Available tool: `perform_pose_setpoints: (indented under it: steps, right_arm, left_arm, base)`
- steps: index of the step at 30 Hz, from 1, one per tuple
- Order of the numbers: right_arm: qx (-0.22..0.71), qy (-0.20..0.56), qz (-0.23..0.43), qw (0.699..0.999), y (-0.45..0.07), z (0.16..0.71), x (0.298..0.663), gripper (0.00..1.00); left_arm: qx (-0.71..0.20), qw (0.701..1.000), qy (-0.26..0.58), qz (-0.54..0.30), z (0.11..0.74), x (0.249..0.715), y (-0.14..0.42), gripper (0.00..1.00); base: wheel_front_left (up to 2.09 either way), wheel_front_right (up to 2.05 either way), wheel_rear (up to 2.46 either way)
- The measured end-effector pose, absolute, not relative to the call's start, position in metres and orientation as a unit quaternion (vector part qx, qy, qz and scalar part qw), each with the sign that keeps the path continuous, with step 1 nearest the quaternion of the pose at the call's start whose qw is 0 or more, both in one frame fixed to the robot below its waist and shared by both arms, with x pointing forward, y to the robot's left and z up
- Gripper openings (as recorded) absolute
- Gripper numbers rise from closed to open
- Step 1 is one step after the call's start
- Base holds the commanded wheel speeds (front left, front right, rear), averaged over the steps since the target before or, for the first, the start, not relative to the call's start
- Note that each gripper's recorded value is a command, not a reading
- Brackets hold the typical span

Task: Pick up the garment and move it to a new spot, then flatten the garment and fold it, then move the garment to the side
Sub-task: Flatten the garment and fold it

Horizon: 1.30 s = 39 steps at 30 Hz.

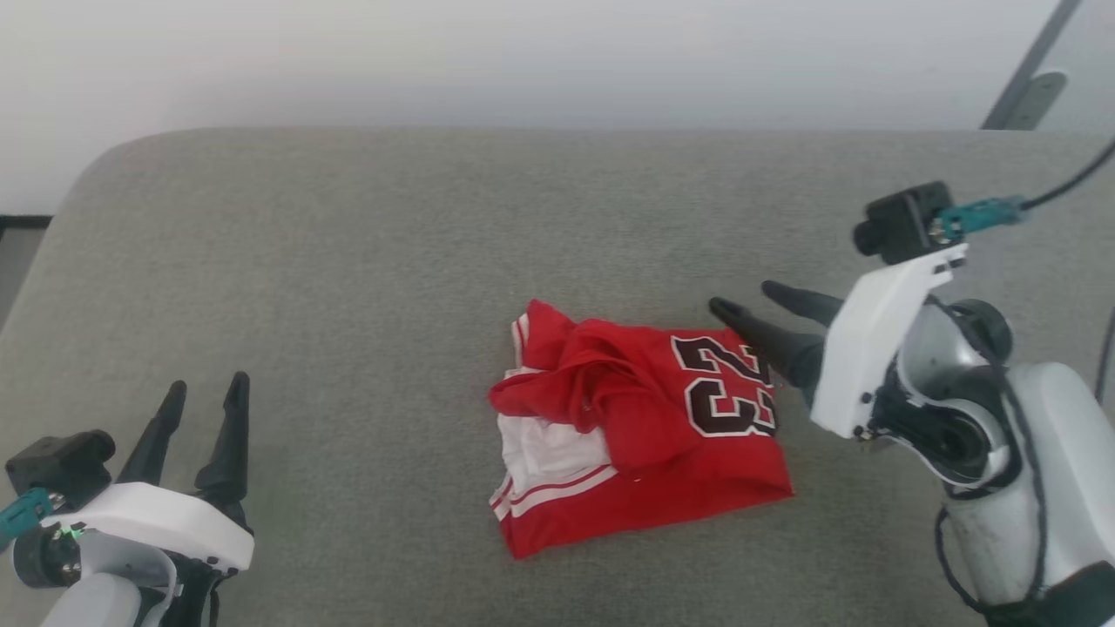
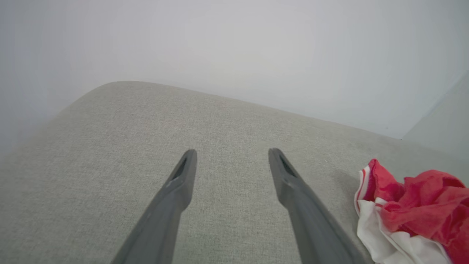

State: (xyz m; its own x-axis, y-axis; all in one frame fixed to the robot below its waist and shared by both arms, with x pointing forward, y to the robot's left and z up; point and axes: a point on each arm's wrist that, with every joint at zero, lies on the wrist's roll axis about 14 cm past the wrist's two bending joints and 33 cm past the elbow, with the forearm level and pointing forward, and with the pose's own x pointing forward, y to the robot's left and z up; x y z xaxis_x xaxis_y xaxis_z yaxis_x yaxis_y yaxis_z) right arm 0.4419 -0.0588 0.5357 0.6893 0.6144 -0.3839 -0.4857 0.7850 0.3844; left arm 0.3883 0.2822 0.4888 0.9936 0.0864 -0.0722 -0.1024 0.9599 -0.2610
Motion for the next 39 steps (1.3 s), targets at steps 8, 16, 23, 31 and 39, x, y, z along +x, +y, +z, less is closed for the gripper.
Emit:
perform_pose_setpoints:
  steps: [8,16,23,31,39]
  right_arm:
    - [0.131,0.198,0.214,0.947,-0.127,0.543,0.441,1.00]
    - [0.093,0.119,0.133,0.980,-0.189,0.548,0.429,1.00]
    - [0.041,0.061,0.089,0.993,-0.226,0.548,0.415,1.00]
    - [-0.005,-0.005,0.050,0.999,-0.258,0.548,0.401,1.00]
    - [0.003,-0.024,0.024,0.999,-0.271,0.540,0.391,1.00]
  left_arm:
    - [-0.122,0.992,0.027,0.026,0.493,0.397,0.272,1.00]
    - [-0.114,0.993,0.022,0.011,0.497,0.402,0.264,1.00]
    - [-0.109,0.994,0.011,0.008,0.503,0.403,0.263,1.00]
    - [-0.101,0.995,0.006,0.011,0.502,0.396,0.265,1.00]
    - [-0.094,0.995,-0.002,0.023,0.503,0.388,0.273,1.00]
  base:
    - [0.00,0.00,0.00]
    - [0.00,0.00,0.00]
    - [0.00,0.00,0.00]
    - [0.00,0.00,0.00]
    - [0.00,0.00,0.00]
